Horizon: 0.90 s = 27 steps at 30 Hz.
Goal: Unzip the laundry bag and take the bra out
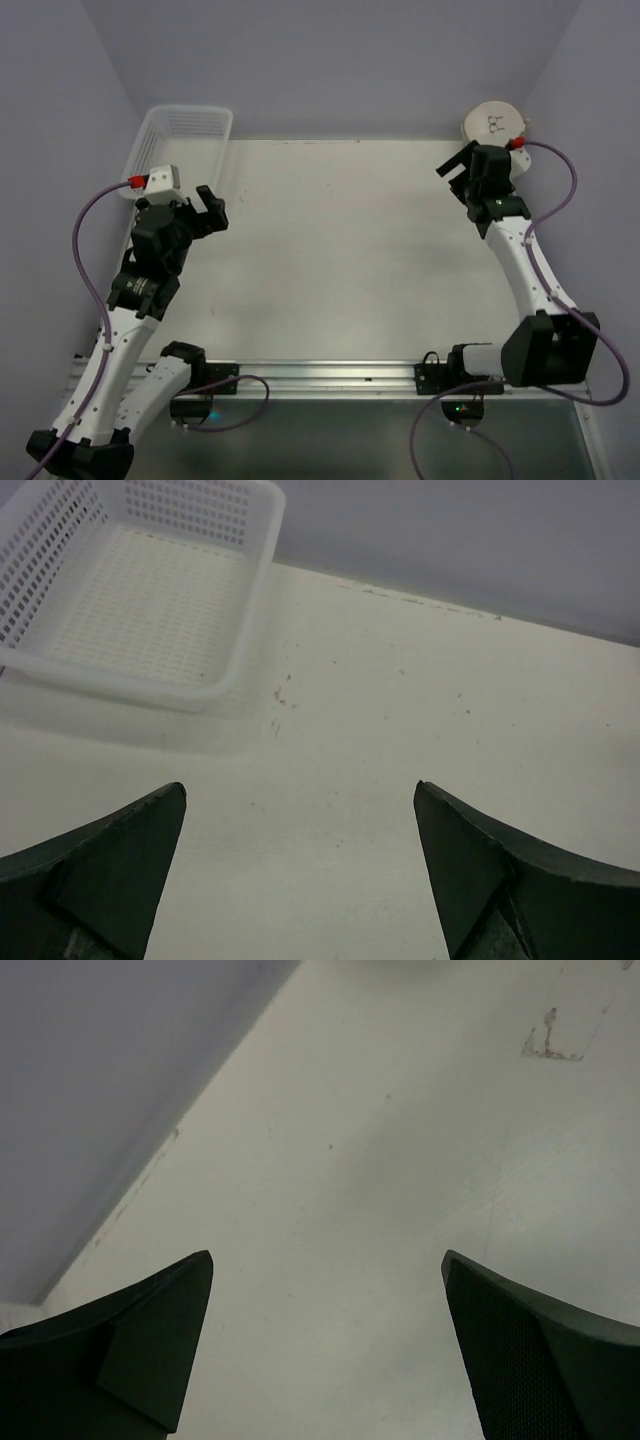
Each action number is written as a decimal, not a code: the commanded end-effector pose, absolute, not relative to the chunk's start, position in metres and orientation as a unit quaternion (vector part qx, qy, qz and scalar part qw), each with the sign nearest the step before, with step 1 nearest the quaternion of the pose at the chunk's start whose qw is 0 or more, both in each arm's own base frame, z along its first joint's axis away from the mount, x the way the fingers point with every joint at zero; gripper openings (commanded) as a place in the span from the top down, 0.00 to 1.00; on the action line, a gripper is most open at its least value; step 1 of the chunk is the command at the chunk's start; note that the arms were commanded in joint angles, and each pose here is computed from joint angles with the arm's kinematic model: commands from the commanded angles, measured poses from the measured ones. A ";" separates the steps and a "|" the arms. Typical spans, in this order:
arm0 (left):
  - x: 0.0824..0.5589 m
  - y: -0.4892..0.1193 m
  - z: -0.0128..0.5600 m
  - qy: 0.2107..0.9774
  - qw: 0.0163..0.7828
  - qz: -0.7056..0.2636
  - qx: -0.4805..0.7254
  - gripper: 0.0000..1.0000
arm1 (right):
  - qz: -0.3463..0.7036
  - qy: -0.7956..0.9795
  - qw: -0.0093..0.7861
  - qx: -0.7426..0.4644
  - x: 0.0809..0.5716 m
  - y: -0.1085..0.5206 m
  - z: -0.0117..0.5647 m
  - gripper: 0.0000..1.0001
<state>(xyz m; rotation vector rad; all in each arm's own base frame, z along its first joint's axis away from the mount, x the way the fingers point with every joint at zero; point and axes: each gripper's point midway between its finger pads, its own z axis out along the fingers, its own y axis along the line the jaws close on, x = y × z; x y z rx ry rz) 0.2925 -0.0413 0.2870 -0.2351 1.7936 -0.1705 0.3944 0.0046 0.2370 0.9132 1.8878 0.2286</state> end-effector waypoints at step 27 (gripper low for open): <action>0.295 -0.061 0.287 0.793 0.598 -0.105 -0.056 0.00 | 0.181 0.542 0.553 0.606 0.654 -0.162 0.164 0.14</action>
